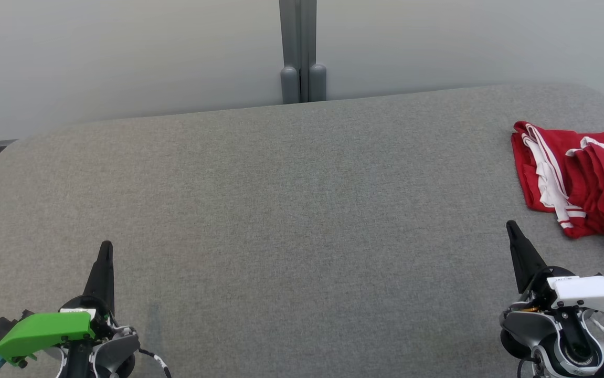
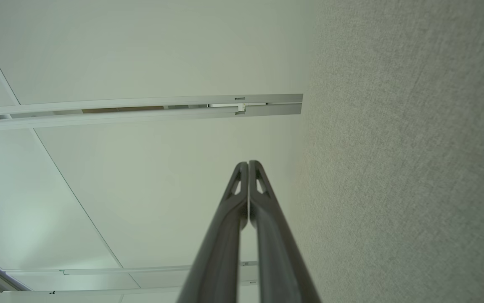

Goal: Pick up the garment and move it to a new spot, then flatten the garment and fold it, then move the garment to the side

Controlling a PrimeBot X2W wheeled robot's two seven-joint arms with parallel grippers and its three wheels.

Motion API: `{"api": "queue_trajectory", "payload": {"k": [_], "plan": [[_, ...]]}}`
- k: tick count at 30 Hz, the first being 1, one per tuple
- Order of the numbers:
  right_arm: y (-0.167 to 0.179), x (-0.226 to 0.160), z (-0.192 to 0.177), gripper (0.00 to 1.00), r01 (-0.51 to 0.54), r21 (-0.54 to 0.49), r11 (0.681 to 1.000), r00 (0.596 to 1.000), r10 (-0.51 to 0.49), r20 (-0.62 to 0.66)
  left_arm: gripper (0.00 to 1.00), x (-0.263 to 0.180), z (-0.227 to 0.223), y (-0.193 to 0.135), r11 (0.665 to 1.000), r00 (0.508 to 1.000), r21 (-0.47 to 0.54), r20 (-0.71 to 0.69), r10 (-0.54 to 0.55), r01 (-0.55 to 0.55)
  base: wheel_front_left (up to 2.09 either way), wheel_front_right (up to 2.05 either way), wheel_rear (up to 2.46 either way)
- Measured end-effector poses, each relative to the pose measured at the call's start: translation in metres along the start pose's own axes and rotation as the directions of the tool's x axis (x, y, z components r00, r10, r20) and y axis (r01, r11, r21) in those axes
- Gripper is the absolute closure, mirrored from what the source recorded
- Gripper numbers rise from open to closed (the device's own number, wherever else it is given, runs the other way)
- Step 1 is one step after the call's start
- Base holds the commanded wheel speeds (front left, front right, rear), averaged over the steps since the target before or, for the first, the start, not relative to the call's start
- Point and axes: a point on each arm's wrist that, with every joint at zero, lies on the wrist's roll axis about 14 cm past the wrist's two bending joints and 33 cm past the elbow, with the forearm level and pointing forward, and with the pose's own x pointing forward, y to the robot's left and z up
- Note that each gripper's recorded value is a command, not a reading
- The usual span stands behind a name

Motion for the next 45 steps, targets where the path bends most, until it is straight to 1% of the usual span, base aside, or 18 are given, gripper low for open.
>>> {"api": "queue_trajectory", "payload": {"k": [45], "plan": [[0.0000, 0.0000, 0.0000, 1.00, 0.000, 0.000, 1.000, 1.000, 0.000, 0.000, 1.00, 0.0000, 0.0000, 0.0000, 1.000, 1.000, 0.000, 0.000, 0.000, 0.000, 0.00, 0.00, 0.00]]}}
